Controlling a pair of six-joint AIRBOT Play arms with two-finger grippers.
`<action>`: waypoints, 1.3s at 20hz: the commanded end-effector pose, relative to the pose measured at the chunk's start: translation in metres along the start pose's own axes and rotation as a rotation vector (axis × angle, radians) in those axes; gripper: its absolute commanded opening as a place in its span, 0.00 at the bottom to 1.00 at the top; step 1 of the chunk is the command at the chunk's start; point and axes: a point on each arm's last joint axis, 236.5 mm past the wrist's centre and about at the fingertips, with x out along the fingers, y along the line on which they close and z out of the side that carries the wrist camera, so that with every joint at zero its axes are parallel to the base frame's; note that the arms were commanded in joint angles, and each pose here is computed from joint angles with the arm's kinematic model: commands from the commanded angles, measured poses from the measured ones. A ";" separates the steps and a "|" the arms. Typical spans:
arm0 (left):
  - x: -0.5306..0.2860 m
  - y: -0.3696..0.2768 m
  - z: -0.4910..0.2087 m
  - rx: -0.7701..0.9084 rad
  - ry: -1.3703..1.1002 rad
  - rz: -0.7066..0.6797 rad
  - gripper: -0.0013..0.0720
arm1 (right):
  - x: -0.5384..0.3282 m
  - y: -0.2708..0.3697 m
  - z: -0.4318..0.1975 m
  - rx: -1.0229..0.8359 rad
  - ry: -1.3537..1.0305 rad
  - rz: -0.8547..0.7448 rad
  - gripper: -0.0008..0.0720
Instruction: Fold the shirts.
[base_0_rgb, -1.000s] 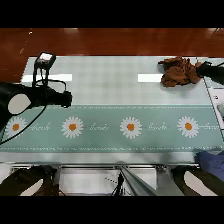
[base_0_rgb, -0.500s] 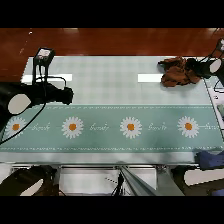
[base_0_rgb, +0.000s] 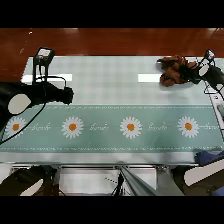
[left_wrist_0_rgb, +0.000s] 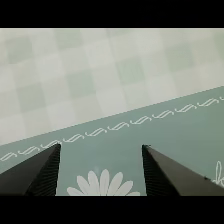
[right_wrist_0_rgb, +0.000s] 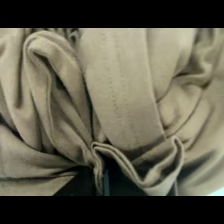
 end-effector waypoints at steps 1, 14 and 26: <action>-0.001 0.000 0.001 0.000 -0.002 0.000 0.84 | -0.008 0.015 -0.001 -0.030 0.009 0.034 0.05; -0.172 -0.002 0.162 0.010 -0.512 -0.040 0.84 | -0.413 0.154 0.117 -0.216 -0.677 0.523 0.04; -0.299 0.015 0.142 -0.005 -0.599 -0.034 0.84 | -0.524 0.217 -0.032 -0.475 -0.408 0.882 0.04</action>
